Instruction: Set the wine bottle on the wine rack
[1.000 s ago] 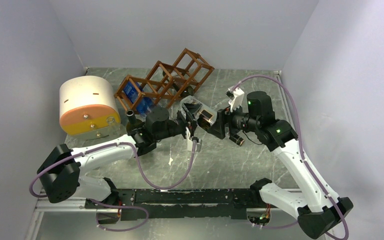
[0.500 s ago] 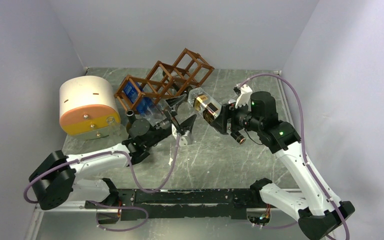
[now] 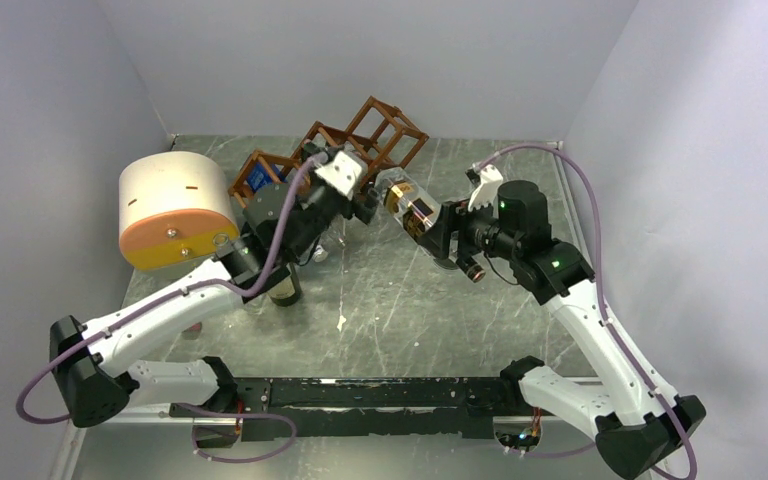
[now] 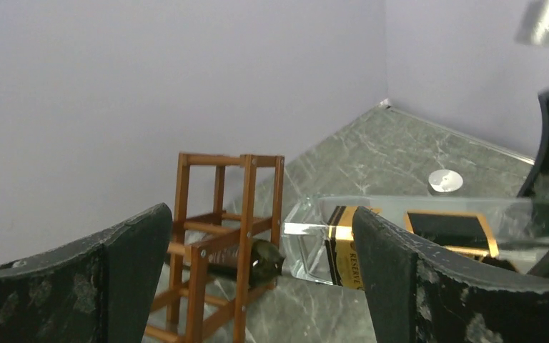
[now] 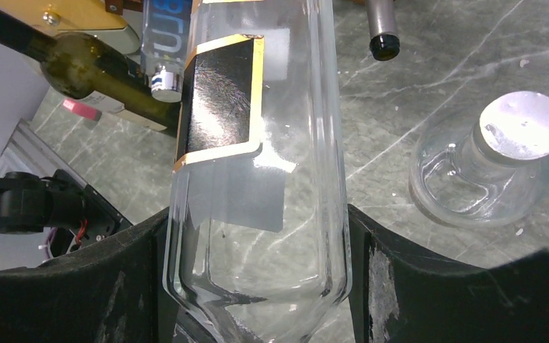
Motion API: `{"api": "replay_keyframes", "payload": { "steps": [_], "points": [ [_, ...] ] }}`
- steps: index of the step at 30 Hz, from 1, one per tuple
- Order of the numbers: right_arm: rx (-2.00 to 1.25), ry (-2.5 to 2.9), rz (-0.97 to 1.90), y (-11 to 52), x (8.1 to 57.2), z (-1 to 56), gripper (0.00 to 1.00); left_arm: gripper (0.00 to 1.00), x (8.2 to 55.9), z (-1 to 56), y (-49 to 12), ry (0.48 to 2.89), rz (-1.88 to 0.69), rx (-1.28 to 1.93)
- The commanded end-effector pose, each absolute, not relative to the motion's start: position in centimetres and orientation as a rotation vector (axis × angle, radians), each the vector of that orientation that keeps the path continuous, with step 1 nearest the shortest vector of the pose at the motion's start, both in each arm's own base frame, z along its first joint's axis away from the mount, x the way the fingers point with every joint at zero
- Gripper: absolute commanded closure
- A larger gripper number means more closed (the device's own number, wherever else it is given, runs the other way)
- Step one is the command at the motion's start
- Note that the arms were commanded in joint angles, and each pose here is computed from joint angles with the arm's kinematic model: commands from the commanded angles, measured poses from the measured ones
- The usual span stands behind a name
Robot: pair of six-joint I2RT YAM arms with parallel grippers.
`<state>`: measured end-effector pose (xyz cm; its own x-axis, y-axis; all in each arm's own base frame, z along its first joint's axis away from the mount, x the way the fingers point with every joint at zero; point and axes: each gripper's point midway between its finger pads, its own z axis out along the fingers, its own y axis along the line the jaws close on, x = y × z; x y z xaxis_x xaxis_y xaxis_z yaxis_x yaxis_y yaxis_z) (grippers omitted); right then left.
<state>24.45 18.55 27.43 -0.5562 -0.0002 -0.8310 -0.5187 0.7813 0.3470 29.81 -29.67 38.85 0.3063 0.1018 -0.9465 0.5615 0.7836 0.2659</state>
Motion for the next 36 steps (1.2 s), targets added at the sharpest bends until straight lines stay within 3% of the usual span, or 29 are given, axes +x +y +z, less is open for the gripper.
{"api": "replay_keyframes", "payload": {
  "steps": [1,5,12,19,36],
  "points": [
    [-0.387,1.847,0.788,20.0,26.0,32.1,1.00,0.00,30.9,37.2,-27.1,1.526,-0.285,0.476],
    [-0.392,1.856,0.810,21.1,25.7,31.4,1.00,0.00,30.6,37.9,-25.4,1.574,-0.276,0.390],
    [-0.369,1.889,0.804,23.2,25.5,30.6,1.00,0.01,26.1,41.2,-24.9,1.534,-0.535,0.392],
    [-0.321,1.883,0.754,25.7,26.5,29.5,1.00,0.00,23.2,43.5,-21.8,1.489,-0.617,0.322],
    [-0.217,1.883,0.681,29.1,31.0,26.5,1.00,0.02,23.4,40.9,-17.8,1.473,-0.488,0.209]
  ]
}}
